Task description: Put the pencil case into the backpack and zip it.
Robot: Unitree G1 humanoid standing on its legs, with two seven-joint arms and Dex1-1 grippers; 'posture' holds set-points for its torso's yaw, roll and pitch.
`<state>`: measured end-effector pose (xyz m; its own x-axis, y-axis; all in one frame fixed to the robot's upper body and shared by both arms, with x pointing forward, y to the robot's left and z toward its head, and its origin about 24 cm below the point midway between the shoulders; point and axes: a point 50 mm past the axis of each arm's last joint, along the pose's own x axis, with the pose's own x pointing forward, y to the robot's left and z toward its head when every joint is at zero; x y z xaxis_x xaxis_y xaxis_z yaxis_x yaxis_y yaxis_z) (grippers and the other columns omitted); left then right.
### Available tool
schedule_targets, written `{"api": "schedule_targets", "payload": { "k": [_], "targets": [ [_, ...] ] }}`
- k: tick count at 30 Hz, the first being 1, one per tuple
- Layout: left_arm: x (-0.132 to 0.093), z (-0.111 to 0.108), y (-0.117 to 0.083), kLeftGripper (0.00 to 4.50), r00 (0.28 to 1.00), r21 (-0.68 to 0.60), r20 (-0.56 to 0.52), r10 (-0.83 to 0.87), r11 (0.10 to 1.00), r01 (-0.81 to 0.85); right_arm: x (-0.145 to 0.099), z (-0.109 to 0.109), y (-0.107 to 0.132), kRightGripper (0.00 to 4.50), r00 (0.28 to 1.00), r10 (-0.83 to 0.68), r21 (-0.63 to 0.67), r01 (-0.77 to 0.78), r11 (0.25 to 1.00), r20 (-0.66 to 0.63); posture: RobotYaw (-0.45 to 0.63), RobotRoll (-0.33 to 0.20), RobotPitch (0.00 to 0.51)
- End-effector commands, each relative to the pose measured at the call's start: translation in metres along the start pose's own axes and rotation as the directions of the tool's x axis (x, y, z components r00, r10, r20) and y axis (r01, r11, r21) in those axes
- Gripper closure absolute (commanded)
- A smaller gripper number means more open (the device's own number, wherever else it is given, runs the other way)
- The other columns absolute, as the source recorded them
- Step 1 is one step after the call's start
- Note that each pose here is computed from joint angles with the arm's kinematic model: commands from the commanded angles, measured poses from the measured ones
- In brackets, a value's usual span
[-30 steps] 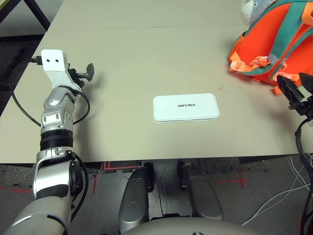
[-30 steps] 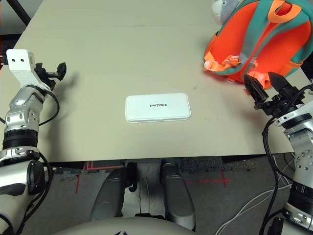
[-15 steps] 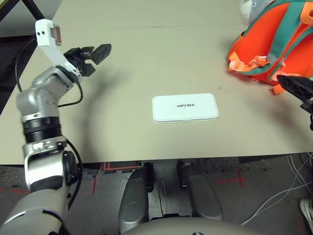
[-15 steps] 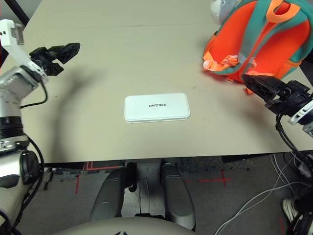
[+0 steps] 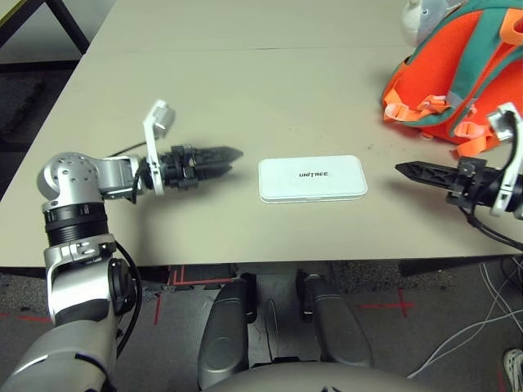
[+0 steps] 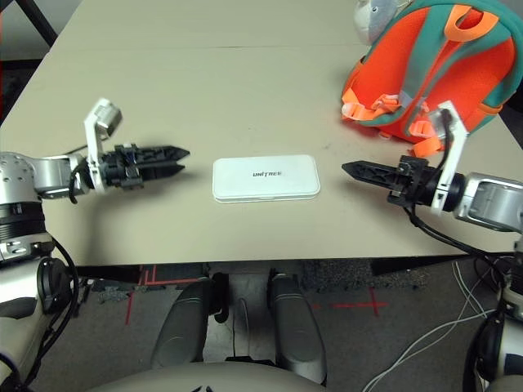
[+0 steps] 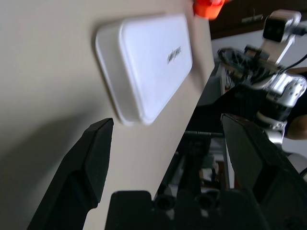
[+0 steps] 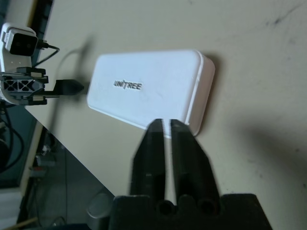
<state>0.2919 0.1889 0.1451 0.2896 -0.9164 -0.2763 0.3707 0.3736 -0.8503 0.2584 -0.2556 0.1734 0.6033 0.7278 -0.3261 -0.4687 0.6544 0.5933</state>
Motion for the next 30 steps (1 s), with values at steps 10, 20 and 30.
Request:
{"api": "schedule_targets", "payload": {
  "k": [10, 20, 30],
  "targets": [
    [0.017, -0.006, 0.018, 0.00, 0.998, -0.082, -0.039, 0.046, 0.995, -0.049, 0.019, -0.010, 0.009, 4.48, 0.996, 0.028, -0.024, -0.030, 0.999, -0.084, 0.02, 0.000, 0.246],
    [0.013, 0.003, 0.020, 0.00, 0.997, -0.054, 0.026, 0.075, 0.996, -0.073, 0.026, -0.013, 0.010, 4.48, 0.993, 0.044, -0.026, -0.047, 0.999, -0.106, 0.02, 0.000, 0.267],
    [0.012, 0.022, 0.019, 0.00, 0.994, -0.003, 0.080, 0.081, 0.997, -0.081, 0.034, -0.008, 0.012, 4.48, 0.994, 0.033, -0.066, -0.040, 0.997, -0.101, 0.01, 0.000, 0.288]
  ]
}}
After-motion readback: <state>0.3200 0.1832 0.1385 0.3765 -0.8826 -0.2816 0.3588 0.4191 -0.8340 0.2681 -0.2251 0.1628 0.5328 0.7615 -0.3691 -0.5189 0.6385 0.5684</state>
